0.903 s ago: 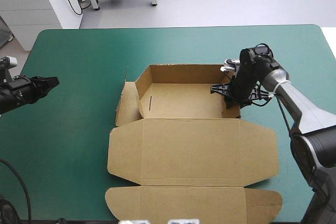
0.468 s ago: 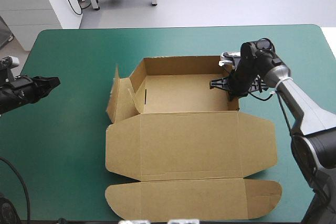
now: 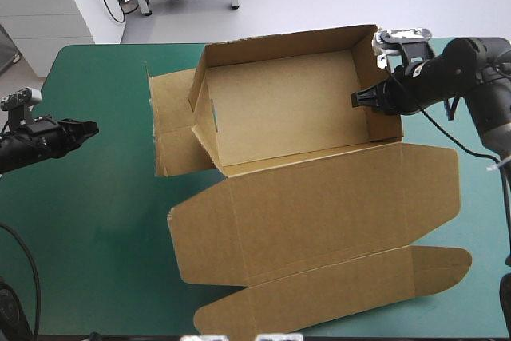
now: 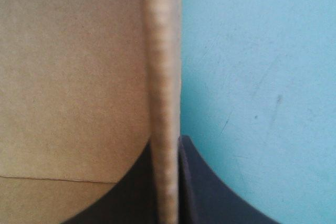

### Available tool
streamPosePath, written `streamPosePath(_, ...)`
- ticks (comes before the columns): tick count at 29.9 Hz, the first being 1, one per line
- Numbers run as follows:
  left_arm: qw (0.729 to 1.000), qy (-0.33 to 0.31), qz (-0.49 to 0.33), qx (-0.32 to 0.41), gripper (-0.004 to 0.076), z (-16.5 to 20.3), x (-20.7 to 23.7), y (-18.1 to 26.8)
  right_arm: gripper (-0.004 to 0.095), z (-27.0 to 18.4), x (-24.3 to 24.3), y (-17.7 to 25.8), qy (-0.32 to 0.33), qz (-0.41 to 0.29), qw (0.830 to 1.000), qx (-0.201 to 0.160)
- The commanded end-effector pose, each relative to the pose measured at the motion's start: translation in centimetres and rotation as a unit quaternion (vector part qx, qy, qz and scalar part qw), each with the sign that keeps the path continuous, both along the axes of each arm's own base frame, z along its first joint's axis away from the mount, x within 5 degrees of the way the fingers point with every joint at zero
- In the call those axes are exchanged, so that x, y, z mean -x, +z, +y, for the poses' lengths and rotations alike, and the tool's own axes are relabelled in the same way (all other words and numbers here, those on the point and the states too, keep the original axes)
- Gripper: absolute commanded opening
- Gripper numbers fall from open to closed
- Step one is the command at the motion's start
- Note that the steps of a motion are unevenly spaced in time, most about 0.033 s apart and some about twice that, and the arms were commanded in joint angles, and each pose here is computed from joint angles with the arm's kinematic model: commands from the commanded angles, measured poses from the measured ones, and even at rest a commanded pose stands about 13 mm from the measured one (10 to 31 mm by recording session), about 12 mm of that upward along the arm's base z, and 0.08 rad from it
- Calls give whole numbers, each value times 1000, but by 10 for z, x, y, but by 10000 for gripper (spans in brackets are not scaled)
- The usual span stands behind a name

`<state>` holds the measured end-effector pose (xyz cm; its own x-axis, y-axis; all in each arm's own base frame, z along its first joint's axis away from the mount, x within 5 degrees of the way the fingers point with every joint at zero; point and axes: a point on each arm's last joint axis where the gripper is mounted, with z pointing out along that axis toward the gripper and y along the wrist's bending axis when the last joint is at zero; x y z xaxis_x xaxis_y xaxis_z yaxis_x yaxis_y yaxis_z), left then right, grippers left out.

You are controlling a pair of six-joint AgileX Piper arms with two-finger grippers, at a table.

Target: Fold the box

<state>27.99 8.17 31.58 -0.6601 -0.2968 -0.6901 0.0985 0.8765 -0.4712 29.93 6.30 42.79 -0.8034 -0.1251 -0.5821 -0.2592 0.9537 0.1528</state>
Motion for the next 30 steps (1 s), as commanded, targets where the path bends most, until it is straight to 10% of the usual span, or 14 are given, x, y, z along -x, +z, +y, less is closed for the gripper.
streamPosePath(1,999,18,-32,12,-8,0,-3,13,-21,-5,26,33,6,-58,998,-16)
streamPosePath(10,997,-58,11,43,-8,-44,-26,-8,-17,4,17,38,17,-96,993,-70)
streamPosePath(30,961,-151,22,229,-8,-137,-27,13,-17,4,-26,3,-2,-68,997,-31)
